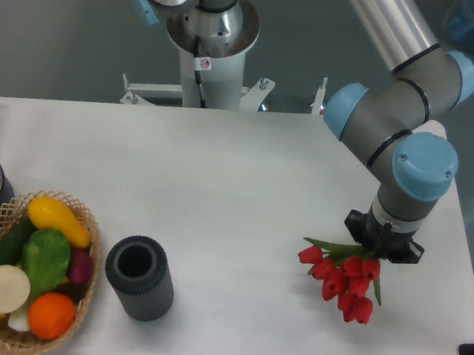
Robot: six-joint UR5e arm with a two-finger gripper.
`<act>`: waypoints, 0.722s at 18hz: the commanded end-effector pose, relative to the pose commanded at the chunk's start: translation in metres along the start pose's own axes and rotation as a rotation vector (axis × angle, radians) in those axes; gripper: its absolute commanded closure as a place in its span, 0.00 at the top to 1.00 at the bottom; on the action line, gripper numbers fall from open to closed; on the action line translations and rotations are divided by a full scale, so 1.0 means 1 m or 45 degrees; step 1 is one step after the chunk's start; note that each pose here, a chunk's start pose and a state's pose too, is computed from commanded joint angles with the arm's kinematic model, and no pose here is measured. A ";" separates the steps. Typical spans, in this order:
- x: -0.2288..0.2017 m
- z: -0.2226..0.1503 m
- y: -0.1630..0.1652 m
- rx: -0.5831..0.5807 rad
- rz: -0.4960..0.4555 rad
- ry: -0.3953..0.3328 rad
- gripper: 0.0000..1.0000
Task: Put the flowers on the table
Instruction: 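Lower the gripper holding the red tulips toward the table surface, then open the gripper to release the tulips onto the table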
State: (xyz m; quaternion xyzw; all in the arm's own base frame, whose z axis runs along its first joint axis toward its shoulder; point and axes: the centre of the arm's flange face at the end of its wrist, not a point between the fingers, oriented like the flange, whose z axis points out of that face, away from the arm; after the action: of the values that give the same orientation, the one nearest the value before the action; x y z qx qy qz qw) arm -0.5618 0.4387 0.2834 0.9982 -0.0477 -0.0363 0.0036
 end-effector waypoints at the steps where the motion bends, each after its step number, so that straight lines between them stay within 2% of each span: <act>1: 0.000 0.001 0.000 -0.001 0.000 0.002 0.45; 4: 0.001 0.002 0.001 0.005 0.002 0.008 0.68; 6: 0.004 0.002 0.001 0.011 0.002 0.013 0.76; 8: 0.005 0.002 0.003 0.008 -0.004 0.012 1.00; 13: 0.004 -0.013 0.007 0.032 -0.016 -0.071 1.00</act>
State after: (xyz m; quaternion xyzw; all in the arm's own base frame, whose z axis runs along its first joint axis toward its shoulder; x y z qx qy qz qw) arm -0.5580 0.4311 0.2962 0.9971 -0.0418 -0.0634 -0.0105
